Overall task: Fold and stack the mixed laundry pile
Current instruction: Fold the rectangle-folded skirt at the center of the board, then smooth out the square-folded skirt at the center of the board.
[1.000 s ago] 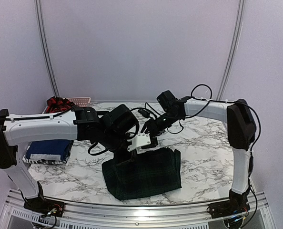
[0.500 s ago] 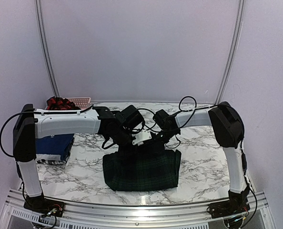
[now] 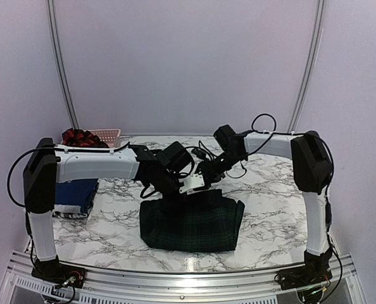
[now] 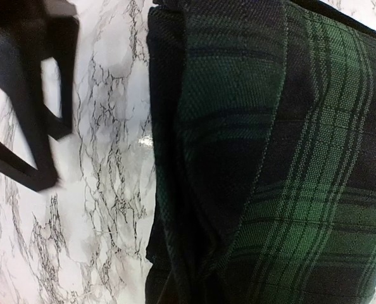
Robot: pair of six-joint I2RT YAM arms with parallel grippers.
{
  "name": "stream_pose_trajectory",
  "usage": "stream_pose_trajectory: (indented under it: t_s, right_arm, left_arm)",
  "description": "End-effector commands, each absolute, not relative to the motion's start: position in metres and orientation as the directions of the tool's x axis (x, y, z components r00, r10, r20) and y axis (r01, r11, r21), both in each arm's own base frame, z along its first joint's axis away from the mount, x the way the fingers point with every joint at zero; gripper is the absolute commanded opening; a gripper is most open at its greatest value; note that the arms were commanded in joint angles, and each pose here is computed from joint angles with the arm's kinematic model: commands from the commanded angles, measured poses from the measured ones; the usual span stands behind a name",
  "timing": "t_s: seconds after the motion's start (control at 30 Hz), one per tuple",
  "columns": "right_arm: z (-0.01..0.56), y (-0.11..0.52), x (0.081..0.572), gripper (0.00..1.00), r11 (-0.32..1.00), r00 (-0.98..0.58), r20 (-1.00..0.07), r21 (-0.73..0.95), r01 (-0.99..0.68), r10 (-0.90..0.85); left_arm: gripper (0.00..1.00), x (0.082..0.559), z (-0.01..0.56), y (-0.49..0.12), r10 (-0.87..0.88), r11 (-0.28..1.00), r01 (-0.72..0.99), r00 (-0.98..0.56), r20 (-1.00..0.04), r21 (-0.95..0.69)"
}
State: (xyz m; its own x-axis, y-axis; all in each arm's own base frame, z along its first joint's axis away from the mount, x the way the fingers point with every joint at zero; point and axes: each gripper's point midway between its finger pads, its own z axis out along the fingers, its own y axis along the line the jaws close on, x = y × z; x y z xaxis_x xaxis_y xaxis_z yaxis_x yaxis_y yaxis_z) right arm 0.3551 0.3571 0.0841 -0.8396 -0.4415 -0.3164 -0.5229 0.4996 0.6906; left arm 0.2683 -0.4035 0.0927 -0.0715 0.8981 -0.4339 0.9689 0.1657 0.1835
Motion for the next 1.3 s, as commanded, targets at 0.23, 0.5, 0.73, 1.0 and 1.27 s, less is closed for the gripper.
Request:
stream_pose_trajectory:
  t_s: [0.23, 0.5, 0.73, 1.0, 1.27]
  right_arm:
    - [0.169, 0.301, 0.355, 0.54, 0.488, -0.856, -0.443, 0.704, -0.516, -0.266]
    - [0.165, 0.278, 0.304, 0.55, 0.496, -0.876, -0.403, 0.722, -0.483, -0.266]
    - [0.137, 0.272, 0.279, 0.57, 0.504, -0.894, -0.344, 0.739, -0.446, -0.287]
    - [0.121, 0.283, 0.276, 0.66, 0.496, -0.893, -0.313, 0.747, -0.442, -0.324]
    - [0.103, 0.293, 0.284, 0.53, 0.514, -0.890, -0.292, 0.734, -0.443, -0.350]
  left_arm:
    - [0.25, 0.307, 0.092, -0.417, 0.869, 0.232, 0.960, -0.133, -0.477, 0.154]
    - [0.70, 0.327, 0.179, -0.393, 0.555, 0.488, 0.842, -0.502, -0.663, -0.229]
    - [0.94, 0.296, 0.191, -0.359, 0.323, 0.582, 0.685, -0.689, -0.648, -0.438]
    - [0.99, 0.288, 0.150, -0.347, 0.107, 0.625, 0.505, -0.811, -0.576, -0.595]
    - [0.97, 0.293, 0.120, -0.359, 0.090, 0.615, 0.462, -0.847, -0.525, -0.639]
